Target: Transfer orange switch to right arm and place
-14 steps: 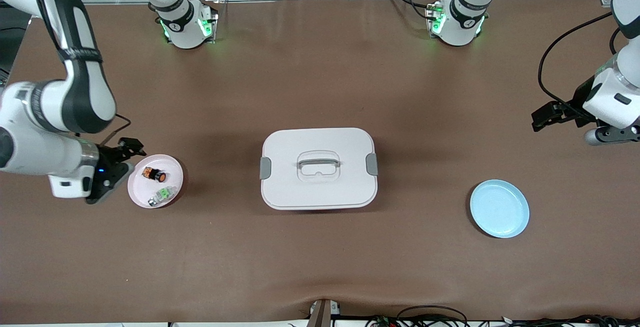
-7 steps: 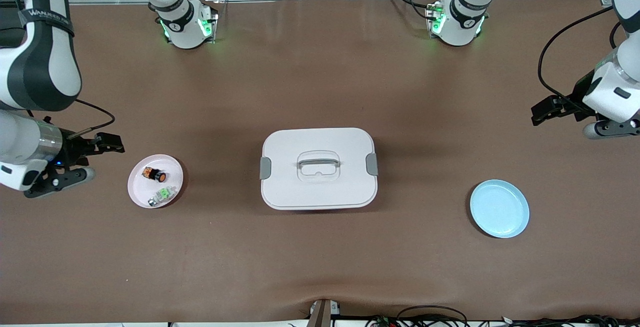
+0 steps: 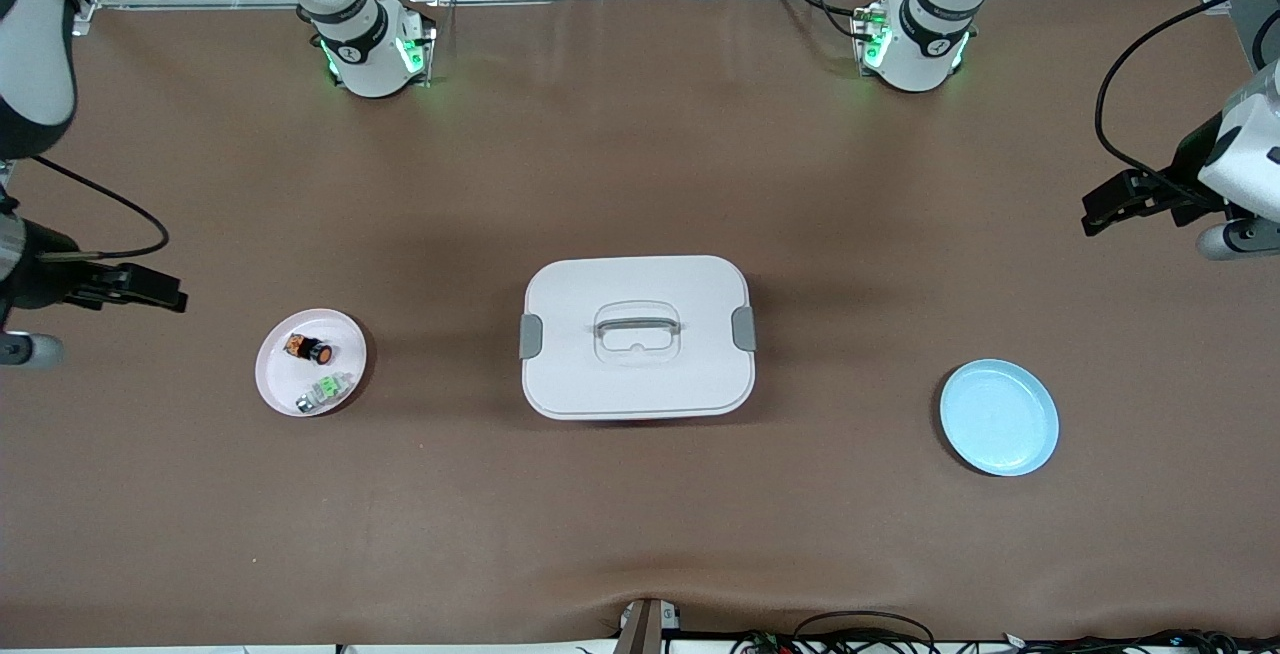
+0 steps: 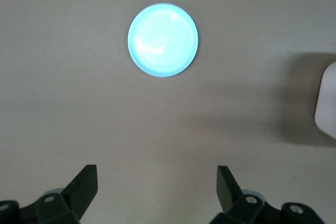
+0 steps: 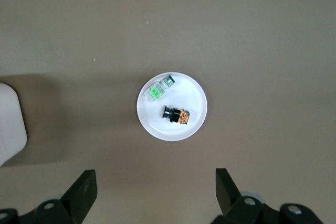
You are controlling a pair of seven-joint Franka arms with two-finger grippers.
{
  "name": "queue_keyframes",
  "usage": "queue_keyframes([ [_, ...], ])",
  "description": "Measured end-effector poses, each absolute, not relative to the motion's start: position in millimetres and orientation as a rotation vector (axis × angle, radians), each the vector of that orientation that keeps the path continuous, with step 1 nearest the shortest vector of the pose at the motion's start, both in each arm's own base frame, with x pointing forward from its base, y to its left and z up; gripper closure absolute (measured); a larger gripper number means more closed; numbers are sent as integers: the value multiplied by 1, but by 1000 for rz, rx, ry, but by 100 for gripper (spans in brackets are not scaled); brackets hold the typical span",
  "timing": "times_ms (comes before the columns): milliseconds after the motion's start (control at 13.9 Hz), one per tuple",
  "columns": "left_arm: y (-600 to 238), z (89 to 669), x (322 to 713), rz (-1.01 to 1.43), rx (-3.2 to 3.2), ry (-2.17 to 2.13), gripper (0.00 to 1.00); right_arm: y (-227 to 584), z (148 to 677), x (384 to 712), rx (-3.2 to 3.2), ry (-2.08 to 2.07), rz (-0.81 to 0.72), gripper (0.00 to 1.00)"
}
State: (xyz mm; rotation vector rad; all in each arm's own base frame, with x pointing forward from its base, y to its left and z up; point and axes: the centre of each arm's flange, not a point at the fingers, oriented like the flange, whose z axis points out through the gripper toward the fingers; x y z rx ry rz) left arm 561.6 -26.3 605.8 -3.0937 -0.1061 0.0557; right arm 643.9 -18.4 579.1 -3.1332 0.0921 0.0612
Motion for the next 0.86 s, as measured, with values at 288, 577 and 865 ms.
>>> queue_keyframes([
  [288, -26, 609, 559, 97, -3094, -36, 0, -18, 592, 643, -3133, 96, 35, 0],
  [577, -27, 599, 563, 123, -3092, -40, 0, -16, 628, 625, -3133, -41, -13, 0],
  [865, -28, 591, 567, 145, -3090, -38, 0, -28, 657, 601, -3133, -61, -4, 0],
])
